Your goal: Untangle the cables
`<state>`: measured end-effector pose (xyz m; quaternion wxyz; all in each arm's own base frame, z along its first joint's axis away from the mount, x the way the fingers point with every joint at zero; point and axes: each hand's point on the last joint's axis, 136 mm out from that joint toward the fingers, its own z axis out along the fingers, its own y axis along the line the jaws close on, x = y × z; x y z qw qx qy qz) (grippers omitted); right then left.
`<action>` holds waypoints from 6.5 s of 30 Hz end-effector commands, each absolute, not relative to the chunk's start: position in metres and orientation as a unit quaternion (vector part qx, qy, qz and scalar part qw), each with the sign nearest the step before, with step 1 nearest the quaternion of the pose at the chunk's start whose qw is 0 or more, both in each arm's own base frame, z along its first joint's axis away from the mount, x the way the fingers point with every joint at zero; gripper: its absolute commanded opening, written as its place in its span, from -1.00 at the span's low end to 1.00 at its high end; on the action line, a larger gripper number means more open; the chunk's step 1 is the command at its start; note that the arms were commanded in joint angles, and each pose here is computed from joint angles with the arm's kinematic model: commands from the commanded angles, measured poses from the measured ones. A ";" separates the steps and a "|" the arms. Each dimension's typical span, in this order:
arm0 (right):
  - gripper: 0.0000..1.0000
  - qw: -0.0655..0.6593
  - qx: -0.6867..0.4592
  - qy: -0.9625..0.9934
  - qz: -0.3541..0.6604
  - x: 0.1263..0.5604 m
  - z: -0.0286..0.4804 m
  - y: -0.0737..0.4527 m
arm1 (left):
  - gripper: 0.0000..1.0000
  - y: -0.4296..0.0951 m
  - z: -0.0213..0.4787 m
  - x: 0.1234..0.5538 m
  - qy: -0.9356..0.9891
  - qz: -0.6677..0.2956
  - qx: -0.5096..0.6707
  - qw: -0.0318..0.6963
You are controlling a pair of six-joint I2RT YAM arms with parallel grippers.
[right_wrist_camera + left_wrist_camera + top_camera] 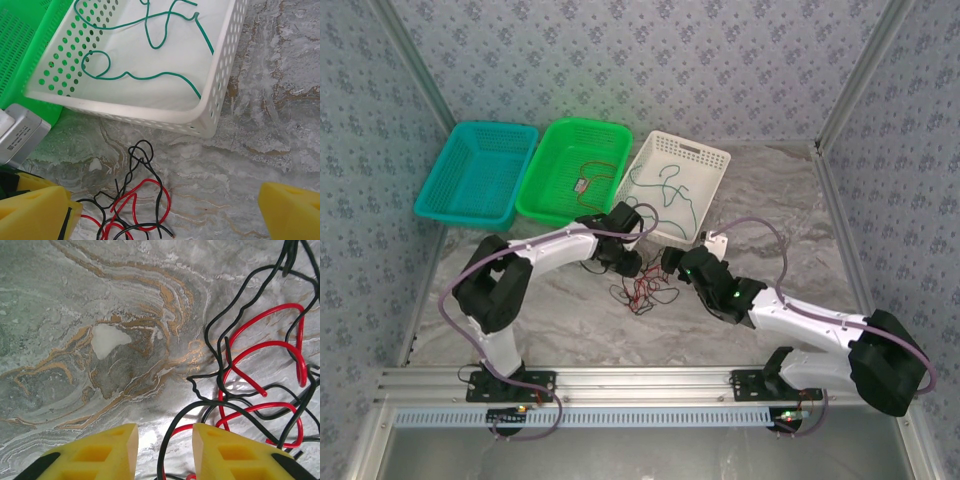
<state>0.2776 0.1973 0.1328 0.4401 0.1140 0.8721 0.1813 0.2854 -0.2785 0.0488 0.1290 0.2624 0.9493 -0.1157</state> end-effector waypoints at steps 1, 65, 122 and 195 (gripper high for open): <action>1.00 0.449 0.126 0.868 0.172 0.277 0.136 0.190 | -0.41 -0.281 0.048 0.284 0.947 -0.117 0.277 0.115; -0.51 0.532 -0.159 0.780 0.288 0.279 0.157 0.304 | -1.00 -0.320 0.185 0.302 0.926 -0.316 0.080 0.193; 0.87 0.643 -0.127 0.726 0.208 0.341 0.177 0.345 | -1.00 -0.274 0.278 0.334 0.838 -0.469 -0.093 0.262; 0.99 0.547 -0.055 0.827 0.119 0.303 0.193 0.253 | -1.00 0.051 0.522 0.398 0.691 -0.072 -0.234 0.680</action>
